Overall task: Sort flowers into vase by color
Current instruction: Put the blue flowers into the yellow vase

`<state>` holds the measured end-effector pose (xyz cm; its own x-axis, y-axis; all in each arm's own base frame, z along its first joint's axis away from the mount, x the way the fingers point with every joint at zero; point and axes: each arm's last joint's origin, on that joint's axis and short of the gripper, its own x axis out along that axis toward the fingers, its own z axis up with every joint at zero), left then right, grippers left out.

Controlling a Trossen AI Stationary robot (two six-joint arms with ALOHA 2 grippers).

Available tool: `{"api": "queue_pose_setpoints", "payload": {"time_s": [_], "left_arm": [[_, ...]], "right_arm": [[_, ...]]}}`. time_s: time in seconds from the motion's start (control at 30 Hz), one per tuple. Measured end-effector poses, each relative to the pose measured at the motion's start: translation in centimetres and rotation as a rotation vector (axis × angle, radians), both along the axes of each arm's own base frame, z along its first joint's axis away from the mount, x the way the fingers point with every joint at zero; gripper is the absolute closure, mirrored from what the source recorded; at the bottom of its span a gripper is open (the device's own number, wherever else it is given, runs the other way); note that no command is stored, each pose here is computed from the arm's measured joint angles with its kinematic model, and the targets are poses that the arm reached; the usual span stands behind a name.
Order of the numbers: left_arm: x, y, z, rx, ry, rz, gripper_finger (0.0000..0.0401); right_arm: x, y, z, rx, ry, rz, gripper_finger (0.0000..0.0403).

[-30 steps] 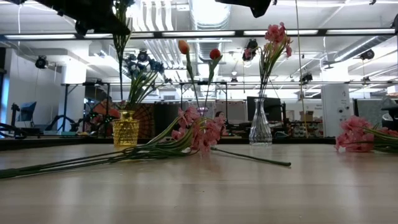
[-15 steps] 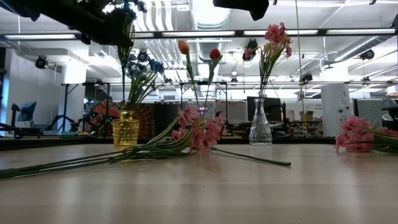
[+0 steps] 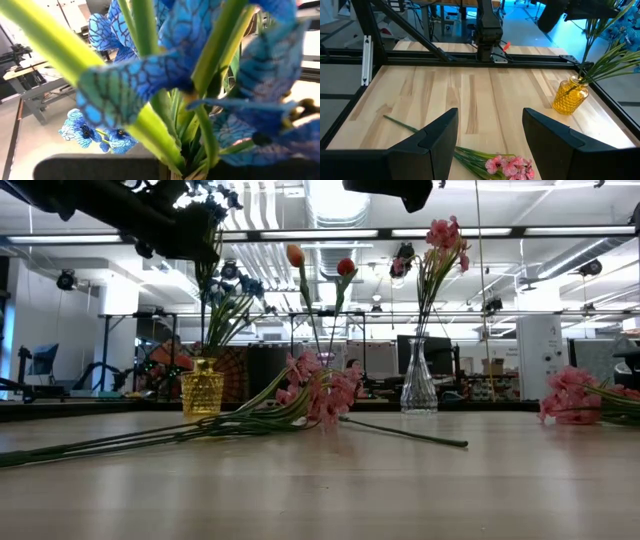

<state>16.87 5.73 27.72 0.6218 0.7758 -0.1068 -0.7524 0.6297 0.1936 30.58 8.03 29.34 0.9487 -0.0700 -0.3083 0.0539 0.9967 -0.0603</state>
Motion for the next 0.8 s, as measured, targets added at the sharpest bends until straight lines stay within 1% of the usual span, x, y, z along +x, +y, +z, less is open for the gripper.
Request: {"api": "queue_pose_setpoints", "payload": {"time_s": [0.43, 0.8], "left_arm": [[0.35, 0.47, -0.40, -0.006, 0.021, 0.020, 0.0390], [0.24, 1.00, -0.51, -0.036, -0.008, 0.056, 0.0390]], "right_arm": [[-0.01, -0.01, -0.03, -0.001, 0.002, 0.000, 0.0188], [-0.01, -0.01, -0.03, -0.001, 0.002, 0.000, 0.0188]]}}
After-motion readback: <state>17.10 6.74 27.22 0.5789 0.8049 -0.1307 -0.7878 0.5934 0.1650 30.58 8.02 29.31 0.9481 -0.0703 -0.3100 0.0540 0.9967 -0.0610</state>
